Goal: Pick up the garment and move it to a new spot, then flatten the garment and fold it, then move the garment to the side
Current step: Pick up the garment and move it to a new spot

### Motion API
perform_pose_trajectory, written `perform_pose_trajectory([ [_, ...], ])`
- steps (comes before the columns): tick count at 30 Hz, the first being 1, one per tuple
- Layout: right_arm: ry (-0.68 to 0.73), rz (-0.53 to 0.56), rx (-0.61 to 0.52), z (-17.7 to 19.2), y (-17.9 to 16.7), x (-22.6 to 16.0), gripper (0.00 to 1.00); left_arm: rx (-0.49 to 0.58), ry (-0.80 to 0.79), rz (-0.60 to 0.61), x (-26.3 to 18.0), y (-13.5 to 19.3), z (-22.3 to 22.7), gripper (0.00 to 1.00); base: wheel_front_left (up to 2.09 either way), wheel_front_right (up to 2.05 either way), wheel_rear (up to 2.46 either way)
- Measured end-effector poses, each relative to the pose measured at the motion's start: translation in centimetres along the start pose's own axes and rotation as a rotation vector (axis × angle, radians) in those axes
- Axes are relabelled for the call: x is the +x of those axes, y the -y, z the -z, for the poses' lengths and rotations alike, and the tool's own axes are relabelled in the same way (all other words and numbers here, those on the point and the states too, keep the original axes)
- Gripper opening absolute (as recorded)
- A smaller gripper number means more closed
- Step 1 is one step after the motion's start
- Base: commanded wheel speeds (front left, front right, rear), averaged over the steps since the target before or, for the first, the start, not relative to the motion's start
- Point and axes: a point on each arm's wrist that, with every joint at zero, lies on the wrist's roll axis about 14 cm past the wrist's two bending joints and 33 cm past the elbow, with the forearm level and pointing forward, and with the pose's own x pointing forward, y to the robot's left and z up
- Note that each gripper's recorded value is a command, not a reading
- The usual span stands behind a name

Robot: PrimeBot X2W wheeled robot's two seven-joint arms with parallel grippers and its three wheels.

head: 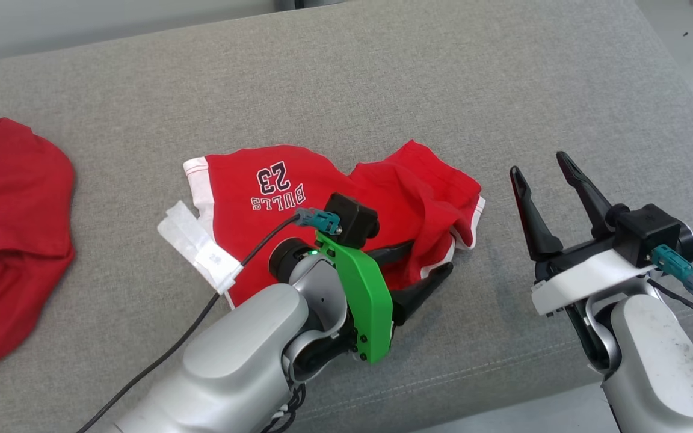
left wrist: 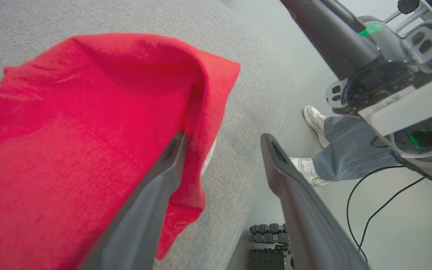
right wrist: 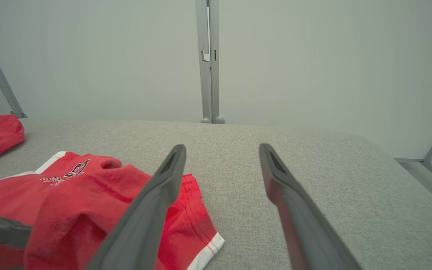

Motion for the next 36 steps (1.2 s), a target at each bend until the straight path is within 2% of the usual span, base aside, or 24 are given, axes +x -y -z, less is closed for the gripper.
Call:
perform_pose_trajectory([
  [9,0.001,-0.003,0.001,-0.1,0.0,-0.4,1.0,0.036,0.104,-0.067,-1.1,-1.1,-1.2,1.0,0.0,0.0,0.0],
  [15,0.002,-0.024,0.004,-0.1,-0.6,-0.4,1.0,0.084,0.239,-0.25,-4.6,-5.6,-3.5,1.0,0.0,0.0,0.0],
  [19,0.016,-0.06,-0.005,-0.5,-1.4,0.0,1.0,0.091,0.289,-0.392,-8.0,-8.3,-2.6,1.0,0.0,0.0,0.0],
  [26,0.025,-0.101,-0.006,-0.6,-2.5,0.6,1.0,0.123,0.403,-0.57,-13.3,-10.7,-2.5,1.0,0.0,0.0,0.0],
  [29,0.024,-0.125,-0.002,-0.5,-3.3,0.8,1.0,0.128,0.405,-0.661,-16.1,-12.0,-1.4,1.0,0.0,0.0,0.0],
  [36,0.01,-0.179,0.006,0.0,-5.2,0.8,1.0,0.102,0.458,-0.858,-22.5,-14.3,-0.4,1.0,0.0,0.0,0.0],
])
